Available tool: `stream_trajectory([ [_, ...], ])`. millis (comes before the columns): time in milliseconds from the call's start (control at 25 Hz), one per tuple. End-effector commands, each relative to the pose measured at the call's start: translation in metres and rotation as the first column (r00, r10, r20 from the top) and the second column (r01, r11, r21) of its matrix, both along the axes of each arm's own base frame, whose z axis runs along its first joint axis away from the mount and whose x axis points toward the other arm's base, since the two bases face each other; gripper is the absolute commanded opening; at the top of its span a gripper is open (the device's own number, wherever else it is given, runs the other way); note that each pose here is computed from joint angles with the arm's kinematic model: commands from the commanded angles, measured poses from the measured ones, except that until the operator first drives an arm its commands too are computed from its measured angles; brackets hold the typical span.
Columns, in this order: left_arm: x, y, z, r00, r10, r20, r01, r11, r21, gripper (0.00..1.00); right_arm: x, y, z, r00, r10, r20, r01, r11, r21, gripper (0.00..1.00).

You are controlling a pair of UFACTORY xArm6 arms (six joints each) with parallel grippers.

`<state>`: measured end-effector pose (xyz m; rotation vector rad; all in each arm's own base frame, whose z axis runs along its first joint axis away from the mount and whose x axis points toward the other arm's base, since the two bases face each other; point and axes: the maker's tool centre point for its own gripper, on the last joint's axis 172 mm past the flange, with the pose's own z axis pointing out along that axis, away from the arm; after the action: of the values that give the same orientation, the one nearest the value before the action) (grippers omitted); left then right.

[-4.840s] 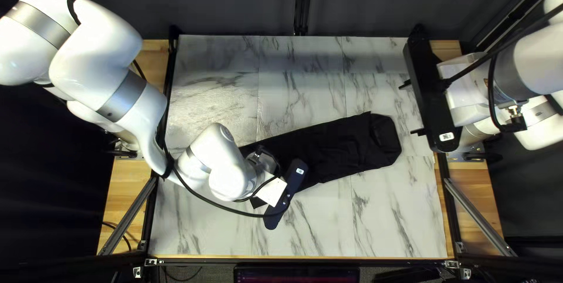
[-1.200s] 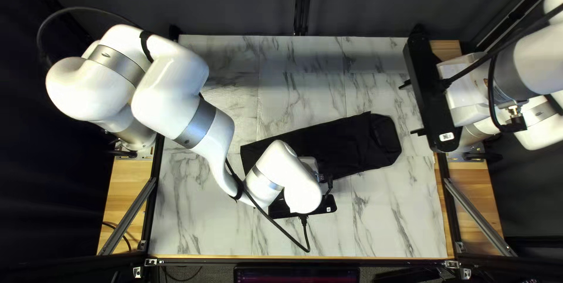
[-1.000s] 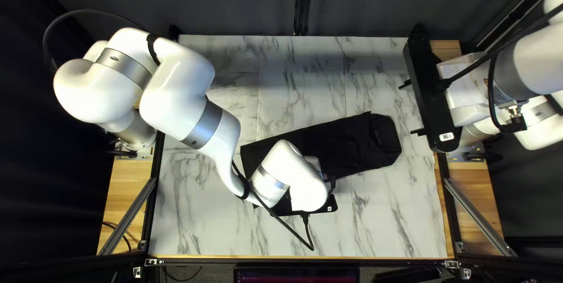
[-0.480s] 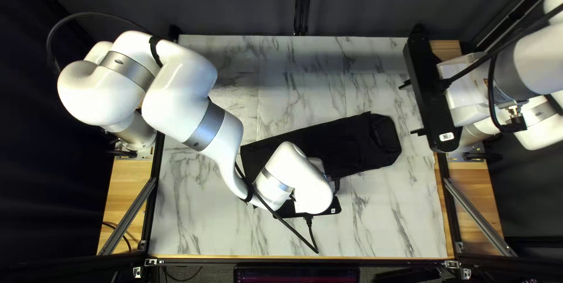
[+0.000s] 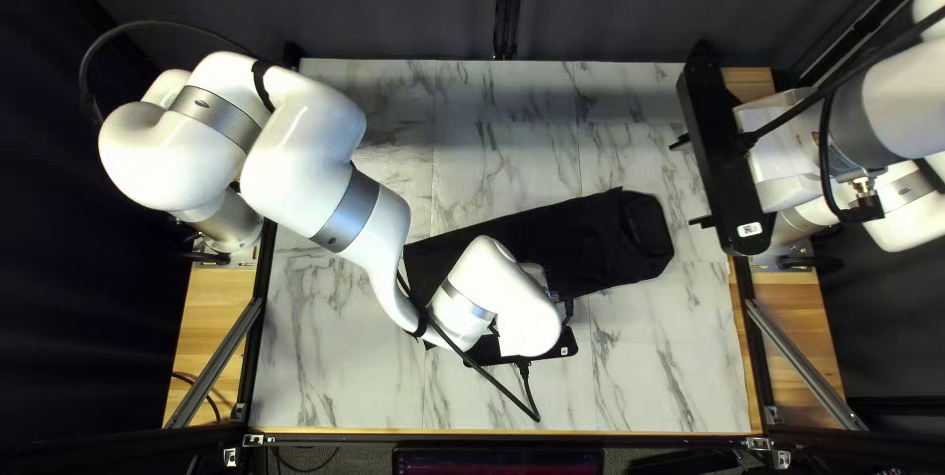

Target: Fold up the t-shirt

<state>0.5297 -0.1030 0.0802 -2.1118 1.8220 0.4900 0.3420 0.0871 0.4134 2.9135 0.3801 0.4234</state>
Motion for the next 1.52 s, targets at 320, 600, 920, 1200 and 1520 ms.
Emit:
stream_trajectory([
  [320, -0.007, 0.000, 0.001, 1.000, 0.017, -0.004, -0.017, 1.000, 0.008, 0.70, 0.000, 0.000, 0.000, 1.000, 0.000, 0.000, 0.000, 1.000, 0.000, 1.00],
  [600, -0.013, 0.005, -0.008, 1.000, 0.013, -0.023, -0.012, 1.000, 0.006, 0.19, 0.000, 0.000, 0.000, 1.000, 0.000, 0.000, 0.000, 1.000, 0.000, 1.00],
  [920, -0.016, 0.006, -0.009, 0.999, 0.011, -0.040, -0.010, 1.000, 0.009, 0.08, 0.000, 0.000, 0.000, 1.000, 0.000, 0.000, 0.000, 1.000, 0.000, 1.00],
  [1200, -0.006, 0.002, -0.002, 0.999, 0.005, -0.033, -0.005, 1.000, 0.013, 0.08, 0.000, 0.000, 0.000, 1.000, 0.000, 0.000, 0.000, 1.000, 0.000, 1.00],
  [1520, 0.016, 0.012, 0.003, 1.000, 0.013, -0.003, -0.013, 1.000, 0.003, 0.07, 0.000, 0.000, 0.000, 1.000, 0.000, 0.000, 0.000, 1.000, 0.000, 1.00],
])
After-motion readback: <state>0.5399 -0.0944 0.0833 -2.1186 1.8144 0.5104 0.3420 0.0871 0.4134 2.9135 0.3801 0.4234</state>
